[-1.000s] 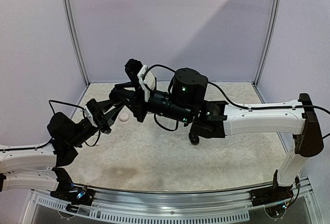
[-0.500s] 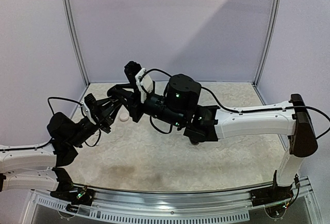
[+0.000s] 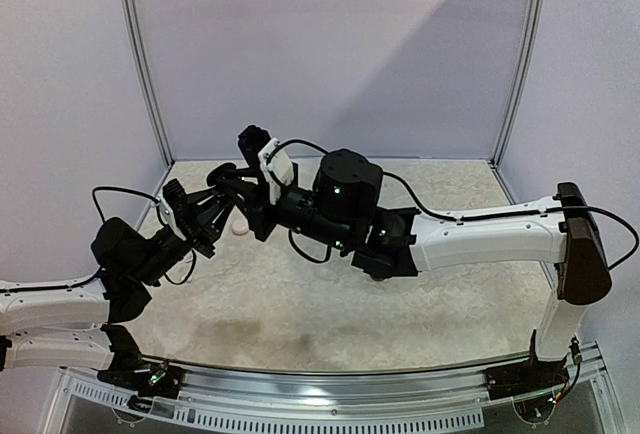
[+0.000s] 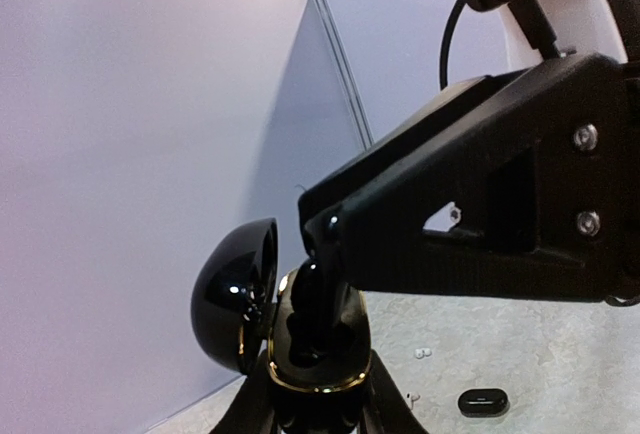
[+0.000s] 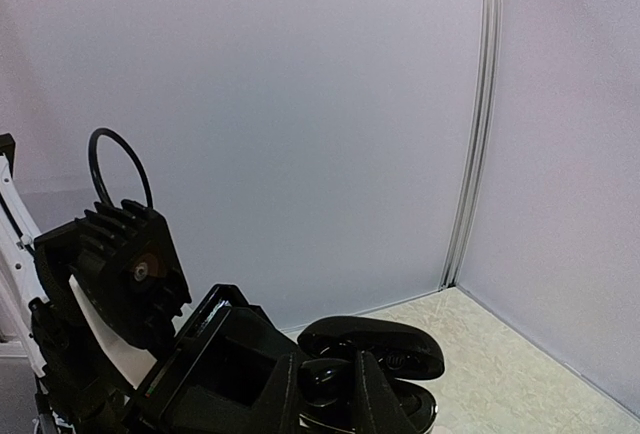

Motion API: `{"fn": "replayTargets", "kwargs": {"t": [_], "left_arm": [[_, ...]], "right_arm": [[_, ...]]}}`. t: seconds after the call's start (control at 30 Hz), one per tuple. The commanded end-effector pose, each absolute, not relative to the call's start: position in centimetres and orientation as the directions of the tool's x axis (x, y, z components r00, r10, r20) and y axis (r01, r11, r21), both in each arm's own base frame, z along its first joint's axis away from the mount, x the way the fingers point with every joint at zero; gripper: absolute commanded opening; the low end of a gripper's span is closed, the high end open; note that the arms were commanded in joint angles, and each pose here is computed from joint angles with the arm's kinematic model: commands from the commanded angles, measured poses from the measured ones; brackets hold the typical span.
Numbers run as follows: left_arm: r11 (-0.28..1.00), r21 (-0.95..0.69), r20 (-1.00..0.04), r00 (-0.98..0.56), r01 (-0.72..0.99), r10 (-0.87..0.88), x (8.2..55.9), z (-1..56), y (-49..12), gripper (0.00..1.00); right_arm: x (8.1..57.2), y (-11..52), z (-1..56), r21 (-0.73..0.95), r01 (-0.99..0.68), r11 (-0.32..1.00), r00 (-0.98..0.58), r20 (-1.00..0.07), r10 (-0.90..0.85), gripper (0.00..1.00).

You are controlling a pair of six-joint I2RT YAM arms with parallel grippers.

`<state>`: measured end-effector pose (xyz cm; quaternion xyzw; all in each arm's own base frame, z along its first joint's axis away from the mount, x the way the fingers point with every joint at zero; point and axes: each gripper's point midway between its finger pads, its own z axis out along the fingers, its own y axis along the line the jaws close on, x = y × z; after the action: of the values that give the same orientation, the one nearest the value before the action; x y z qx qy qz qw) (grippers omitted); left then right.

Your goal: Insert the wireless bluetooth earbuds into the charging case

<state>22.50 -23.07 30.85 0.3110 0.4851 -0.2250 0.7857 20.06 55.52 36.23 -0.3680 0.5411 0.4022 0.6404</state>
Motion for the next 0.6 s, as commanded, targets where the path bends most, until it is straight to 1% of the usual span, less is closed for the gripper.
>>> {"fn": "replayTargets", "kwargs": {"t": [0.0, 0.23, 0.43, 0.57], "left_arm": [[0.704, 0.260, -0.894, 0.440, 0.660, -0.082, 22.2, 31.9, -23.3, 0.00], [0.702, 0.259, -0.896, 0.437, 0.663, -0.083, 22.1, 31.9, -23.3, 0.00], [0.705, 0.258, -0.895, 0.439, 0.661, -0.084, 22.0, 31.9, -23.2, 0.00], [0.708, 0.253, -0.895, 0.438, 0.659, -0.088, 22.1, 32.0, -23.1, 0.00]], "right_arm": [[20.2, 56.4, 35.4, -0.016, -0.910, 0.414, 0.068, -0.991, 0.113, 0.00], [20.5, 56.7, 34.8, -0.015, -0.906, 0.423, 0.062, -0.993, 0.097, 0.00], [21.2, 56.6, 33.8, -0.010, -0.890, 0.456, 0.047, -0.997, 0.069, 0.00], [21.7, 56.7, 32.6, -0.020, -0.878, 0.477, 0.036, -0.999, 0.025, 0.00]]}}
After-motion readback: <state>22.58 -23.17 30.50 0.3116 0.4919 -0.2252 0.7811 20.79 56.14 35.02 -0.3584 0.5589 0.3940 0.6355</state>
